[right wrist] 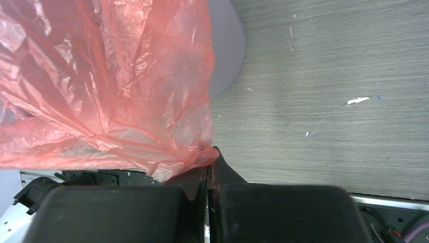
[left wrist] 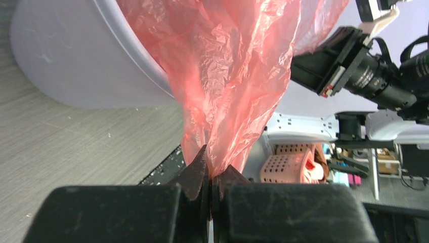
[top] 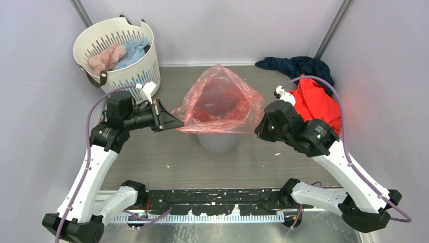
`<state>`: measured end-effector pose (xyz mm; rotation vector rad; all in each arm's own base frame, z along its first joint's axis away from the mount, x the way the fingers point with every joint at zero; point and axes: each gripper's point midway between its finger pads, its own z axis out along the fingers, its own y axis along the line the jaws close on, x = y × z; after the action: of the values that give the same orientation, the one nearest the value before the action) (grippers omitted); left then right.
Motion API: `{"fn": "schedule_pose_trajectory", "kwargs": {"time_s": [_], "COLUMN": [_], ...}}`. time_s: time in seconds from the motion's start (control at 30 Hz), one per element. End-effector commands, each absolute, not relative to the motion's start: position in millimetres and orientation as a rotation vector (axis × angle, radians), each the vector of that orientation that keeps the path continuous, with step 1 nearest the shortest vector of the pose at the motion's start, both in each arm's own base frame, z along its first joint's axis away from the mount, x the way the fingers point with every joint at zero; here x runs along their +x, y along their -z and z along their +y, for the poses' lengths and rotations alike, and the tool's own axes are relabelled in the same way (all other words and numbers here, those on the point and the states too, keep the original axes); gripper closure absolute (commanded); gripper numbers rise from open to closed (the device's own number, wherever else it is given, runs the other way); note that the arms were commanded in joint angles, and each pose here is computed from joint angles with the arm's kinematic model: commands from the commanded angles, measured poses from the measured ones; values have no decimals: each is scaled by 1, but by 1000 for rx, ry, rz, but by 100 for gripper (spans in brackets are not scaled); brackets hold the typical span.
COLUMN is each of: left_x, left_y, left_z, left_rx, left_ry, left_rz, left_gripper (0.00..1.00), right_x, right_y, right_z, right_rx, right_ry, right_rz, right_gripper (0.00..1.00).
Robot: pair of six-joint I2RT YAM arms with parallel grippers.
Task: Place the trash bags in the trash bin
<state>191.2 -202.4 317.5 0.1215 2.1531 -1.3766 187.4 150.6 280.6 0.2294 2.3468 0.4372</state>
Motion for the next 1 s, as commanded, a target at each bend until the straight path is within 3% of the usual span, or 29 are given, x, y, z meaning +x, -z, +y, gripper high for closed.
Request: {"fn": "schedule_pose_trajectory", "kwargs": {"time_s": [0.0, 0.23, 0.57, 0.97], "left_x": [207, 227, 209, 183], "left_y": [-341, -367, -370, -350], "left_z": [-195, -196, -193, -191], "left_rx": [129, 153, 252, 271], "left_ry": [1265, 1240, 1238, 1292], "left_rz": [1997, 1832, 1627, 1610], "left_gripper": [100, 100, 100, 100], "right_x": [185, 181, 175, 173], "right_y": [-282, -272, -259, -248], "right_z": [154, 151, 151, 150], "right_rx": [253, 252, 249, 252], "right_ry": [-490, -477, -484, -473], "right_rz": [2323, 2342, 2368, 2390], "right_gripper": [99, 99, 99, 99]}}
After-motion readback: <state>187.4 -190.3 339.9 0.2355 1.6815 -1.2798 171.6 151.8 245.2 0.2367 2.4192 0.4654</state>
